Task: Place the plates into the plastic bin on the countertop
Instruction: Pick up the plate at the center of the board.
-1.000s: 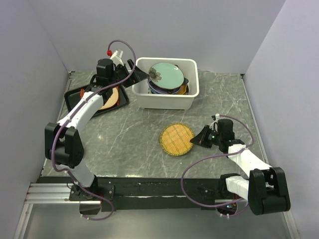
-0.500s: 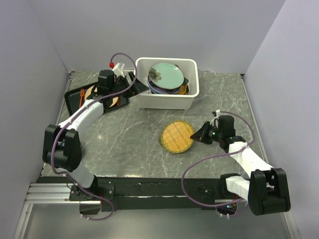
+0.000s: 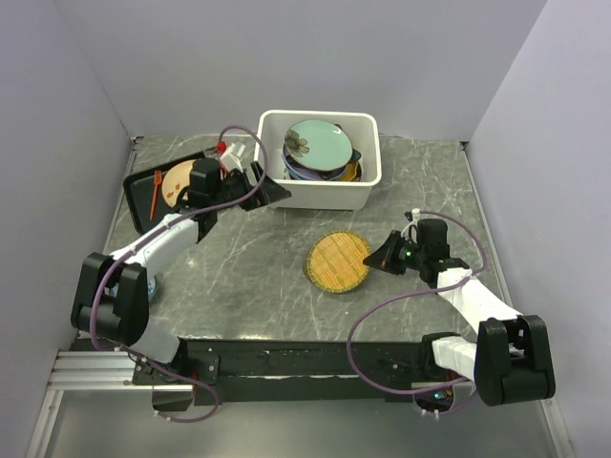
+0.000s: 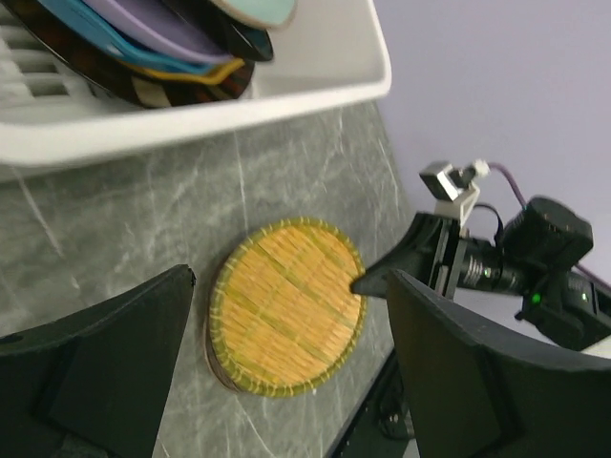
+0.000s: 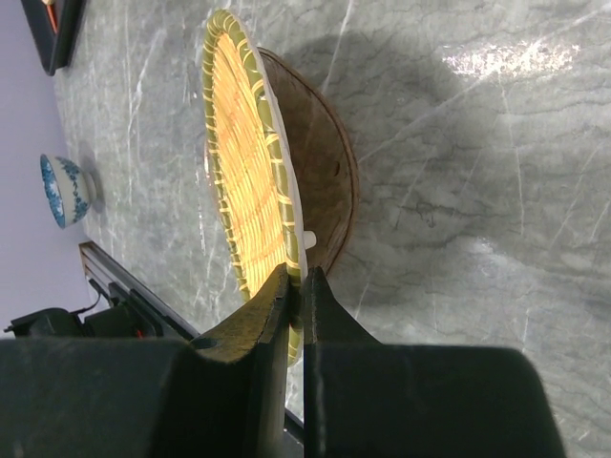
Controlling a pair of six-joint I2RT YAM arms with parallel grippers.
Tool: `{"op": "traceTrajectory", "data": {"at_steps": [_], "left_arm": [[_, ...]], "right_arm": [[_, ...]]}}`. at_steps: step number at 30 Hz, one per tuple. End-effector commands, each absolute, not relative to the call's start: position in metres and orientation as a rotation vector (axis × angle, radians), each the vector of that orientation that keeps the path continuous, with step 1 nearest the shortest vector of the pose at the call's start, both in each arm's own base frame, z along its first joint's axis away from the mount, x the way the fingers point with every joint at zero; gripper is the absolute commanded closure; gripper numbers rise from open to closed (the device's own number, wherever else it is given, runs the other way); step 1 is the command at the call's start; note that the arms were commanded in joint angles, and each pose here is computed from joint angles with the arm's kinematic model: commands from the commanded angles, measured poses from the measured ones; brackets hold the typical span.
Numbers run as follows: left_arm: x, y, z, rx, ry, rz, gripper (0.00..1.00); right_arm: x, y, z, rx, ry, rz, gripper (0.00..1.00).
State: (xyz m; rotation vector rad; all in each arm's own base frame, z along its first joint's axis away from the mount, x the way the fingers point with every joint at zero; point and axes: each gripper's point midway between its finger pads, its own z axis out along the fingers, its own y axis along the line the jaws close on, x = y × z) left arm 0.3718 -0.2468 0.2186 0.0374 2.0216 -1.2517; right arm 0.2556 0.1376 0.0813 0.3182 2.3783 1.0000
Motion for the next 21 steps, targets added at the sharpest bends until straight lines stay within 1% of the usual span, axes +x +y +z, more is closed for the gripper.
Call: {"op": "traceTrajectory", "data": {"at_steps": [1, 7, 15, 21], "left_arm": [[0.358, -0.269, 0.228, 0.167, 1.950, -1.355, 0.13], [0.352, -0.277, 0.214, 0.206, 1.982, -1.362, 0.14], [0.351, -0.266, 0.198, 0.186, 2.007, -1.258, 0.14], [0.350, -0.258, 0.199, 0.140, 1.996, -1.210, 0.13]], "right_arm": [[0.273, 0.144, 0.119, 0.235, 2.244, 1.054, 1.00], [0.274, 0.143, 0.128, 0.241, 2.213, 1.053, 1.00], [0.274, 0.143, 0.143, 0.243, 2.171, 1.058, 1.00], [0.275, 0.144, 0.159, 0.209, 2.148, 1.058, 1.00]]}}
